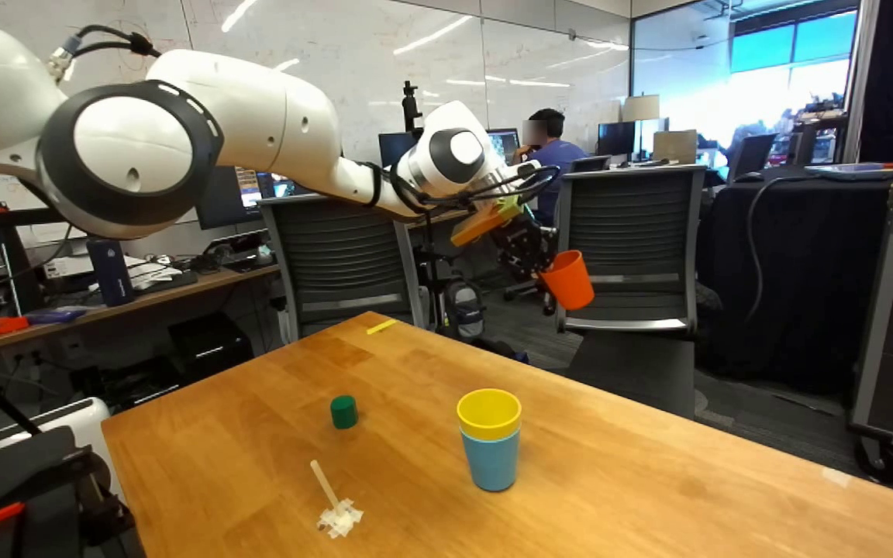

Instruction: Put the yellow cup in the blue cup then pick the orange cup and put it in the yellow cup

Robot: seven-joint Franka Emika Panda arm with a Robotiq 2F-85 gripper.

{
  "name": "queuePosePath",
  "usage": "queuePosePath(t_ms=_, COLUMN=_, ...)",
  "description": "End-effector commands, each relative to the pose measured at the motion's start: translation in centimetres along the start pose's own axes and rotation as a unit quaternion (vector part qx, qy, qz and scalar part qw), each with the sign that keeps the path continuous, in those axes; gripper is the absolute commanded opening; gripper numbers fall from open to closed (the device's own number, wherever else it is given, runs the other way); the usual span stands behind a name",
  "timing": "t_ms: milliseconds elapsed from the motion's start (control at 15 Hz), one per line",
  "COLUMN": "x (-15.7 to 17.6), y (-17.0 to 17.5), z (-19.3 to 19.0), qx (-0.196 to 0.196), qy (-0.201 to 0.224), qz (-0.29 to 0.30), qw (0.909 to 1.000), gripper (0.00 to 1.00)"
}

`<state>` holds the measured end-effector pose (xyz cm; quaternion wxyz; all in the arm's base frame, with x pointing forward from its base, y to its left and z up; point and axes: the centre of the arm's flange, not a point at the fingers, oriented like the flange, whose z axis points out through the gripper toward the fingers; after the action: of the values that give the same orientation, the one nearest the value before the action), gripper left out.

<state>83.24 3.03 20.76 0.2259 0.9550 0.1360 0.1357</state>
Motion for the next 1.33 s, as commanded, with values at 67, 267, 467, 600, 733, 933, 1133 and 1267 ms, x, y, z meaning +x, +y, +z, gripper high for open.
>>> queuePosePath(t_ms=67, x=-7.4, y=0.4, z=-1.8, qx=0.017, qy=-0.002, qz=0.091, qw=0.9957, gripper=0.01)
queuePosePath(t_ms=267, x=-8.0, y=1.4, z=-1.0, qx=0.044, qy=-0.015, qz=0.137, qw=0.9895, gripper=0.01)
queuePosePath(t_ms=467, x=-8.5, y=2.1, z=-0.4, qx=0.062, qy=-0.025, qz=0.173, qw=0.9826, gripper=0.01)
queuePosePath(t_ms=600, x=-8.7, y=1.9, z=-0.2, qx=0.068, qy=-0.032, qz=0.178, qw=0.9812, gripper=0.01)
queuePosePath(t_ms=733, x=-8.8, y=1.5, z=0.0, qx=0.071, qy=-0.042, qz=0.172, qw=0.9816, gripper=0.01)
queuePosePath(t_ms=933, x=-9.0, y=0.5, z=0.4, qx=0.058, qy=-0.052, qz=0.152, qw=0.9853, gripper=0.01)
queuePosePath(t_ms=1133, x=-9.1, y=-0.5, z=0.5, qx=0.078, qy=-0.057, qz=0.121, qw=0.988, gripper=0.01)
queuePosePath(t_ms=1267, x=-8.9, y=-1.1, z=0.3, qx=0.09, qy=-0.036, qz=0.098, qw=0.9904, gripper=0.01)
